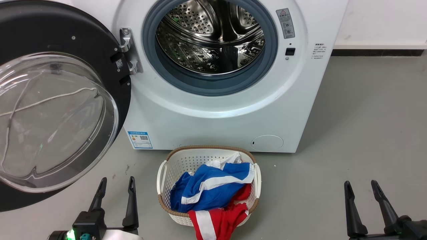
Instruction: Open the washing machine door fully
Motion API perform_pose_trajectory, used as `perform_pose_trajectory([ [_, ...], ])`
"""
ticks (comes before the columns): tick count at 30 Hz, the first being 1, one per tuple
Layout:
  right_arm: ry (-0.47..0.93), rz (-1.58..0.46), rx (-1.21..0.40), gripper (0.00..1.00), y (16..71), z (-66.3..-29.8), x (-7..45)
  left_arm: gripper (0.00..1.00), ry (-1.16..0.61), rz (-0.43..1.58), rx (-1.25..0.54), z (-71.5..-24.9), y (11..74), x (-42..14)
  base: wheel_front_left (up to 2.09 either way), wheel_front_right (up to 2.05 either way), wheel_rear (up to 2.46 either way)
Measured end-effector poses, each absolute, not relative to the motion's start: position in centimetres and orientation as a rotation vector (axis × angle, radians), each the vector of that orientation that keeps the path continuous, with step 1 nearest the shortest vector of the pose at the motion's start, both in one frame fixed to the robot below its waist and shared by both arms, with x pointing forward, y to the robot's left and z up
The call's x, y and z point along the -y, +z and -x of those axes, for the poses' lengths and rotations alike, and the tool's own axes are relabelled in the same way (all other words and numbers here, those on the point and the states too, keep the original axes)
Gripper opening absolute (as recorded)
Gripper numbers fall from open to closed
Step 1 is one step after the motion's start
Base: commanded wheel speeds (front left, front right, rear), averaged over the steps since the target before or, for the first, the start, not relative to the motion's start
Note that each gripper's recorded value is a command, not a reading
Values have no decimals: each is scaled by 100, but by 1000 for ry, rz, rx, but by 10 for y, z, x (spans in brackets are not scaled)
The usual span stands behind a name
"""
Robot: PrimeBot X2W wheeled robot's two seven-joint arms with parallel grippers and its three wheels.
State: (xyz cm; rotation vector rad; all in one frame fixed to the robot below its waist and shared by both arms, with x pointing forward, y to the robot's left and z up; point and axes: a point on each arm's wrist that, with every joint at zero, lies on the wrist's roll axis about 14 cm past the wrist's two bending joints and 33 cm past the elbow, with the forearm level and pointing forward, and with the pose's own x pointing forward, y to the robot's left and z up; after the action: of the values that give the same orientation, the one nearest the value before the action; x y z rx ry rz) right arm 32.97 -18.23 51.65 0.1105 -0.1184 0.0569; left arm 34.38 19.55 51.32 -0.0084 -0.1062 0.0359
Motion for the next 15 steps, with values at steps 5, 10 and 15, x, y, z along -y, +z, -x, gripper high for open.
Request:
perform_pose_trajectory([
  [5, 55, -111, 107, 0, 513, -329, 183, 0, 41, 1, 92, -343, 509, -197, 0, 0, 0],
  [10, 50, -119, 52, 0, 496, -326, 183, 0, 47, 15, 13, -336, 485, -196, 0, 0, 0],
  [15, 29, -218, 33, 0, 492, -326, 186, 0, 76, 114, -23, -336, 478, -202, 0, 0, 0],
])
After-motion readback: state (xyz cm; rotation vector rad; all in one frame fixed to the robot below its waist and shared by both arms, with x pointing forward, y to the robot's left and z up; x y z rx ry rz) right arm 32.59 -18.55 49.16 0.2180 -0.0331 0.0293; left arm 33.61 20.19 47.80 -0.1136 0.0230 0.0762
